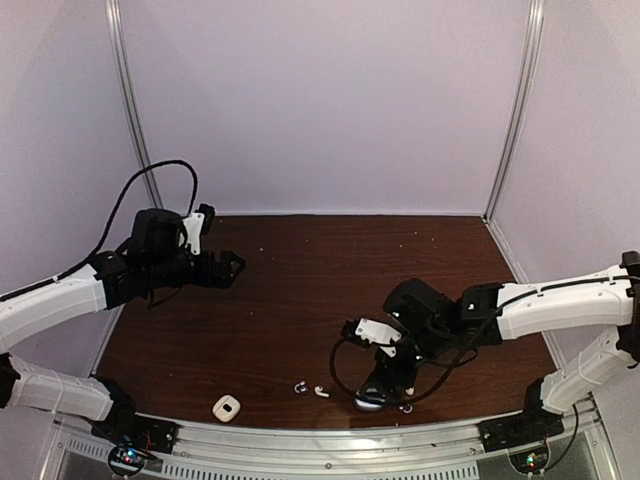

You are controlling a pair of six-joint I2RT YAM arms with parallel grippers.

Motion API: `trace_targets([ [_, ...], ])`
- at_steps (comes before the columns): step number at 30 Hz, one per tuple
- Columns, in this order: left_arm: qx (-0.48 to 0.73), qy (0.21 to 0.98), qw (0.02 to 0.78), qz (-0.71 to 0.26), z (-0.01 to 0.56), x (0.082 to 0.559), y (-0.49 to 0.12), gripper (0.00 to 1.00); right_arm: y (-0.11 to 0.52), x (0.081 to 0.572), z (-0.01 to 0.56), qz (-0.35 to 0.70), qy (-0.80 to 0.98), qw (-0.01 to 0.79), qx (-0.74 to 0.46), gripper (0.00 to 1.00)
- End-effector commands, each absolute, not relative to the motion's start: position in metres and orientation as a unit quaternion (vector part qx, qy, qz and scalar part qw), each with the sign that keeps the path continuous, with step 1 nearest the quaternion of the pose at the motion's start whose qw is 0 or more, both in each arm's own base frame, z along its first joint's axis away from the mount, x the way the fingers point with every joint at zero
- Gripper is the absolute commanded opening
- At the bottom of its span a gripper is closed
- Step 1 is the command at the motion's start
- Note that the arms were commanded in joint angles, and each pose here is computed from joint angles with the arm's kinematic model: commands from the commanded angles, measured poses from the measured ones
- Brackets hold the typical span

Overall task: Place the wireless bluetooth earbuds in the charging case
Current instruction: Pick up the charging case from the corner of the board.

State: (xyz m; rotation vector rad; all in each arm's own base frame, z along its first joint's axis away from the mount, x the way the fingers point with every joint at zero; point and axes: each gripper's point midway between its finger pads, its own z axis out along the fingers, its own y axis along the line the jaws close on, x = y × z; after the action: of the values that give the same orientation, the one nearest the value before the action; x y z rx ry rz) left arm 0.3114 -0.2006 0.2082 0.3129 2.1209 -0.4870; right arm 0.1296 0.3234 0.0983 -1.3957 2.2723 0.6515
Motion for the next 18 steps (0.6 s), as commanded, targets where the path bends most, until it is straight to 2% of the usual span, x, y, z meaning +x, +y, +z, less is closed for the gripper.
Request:
trace_targets([
  [1,0.169,0.823,0.486,-0.240,0.230,0.302,-0.215,0.98,0.322,0.115,0.088,0.209,0.796,0.158,-0.546,0.94],
  [10,0.214,0.787,0.498,-0.294,0.246,0.287,-0.232,0.98,0.319,0.102,0.062,0.172,0.792,0.116,-0.574,0.89],
  [18,0.233,0.766,0.506,-0.321,0.252,0.280,-0.240,0.98,0.320,0.107,0.048,0.133,0.791,0.111,-0.587,0.81],
])
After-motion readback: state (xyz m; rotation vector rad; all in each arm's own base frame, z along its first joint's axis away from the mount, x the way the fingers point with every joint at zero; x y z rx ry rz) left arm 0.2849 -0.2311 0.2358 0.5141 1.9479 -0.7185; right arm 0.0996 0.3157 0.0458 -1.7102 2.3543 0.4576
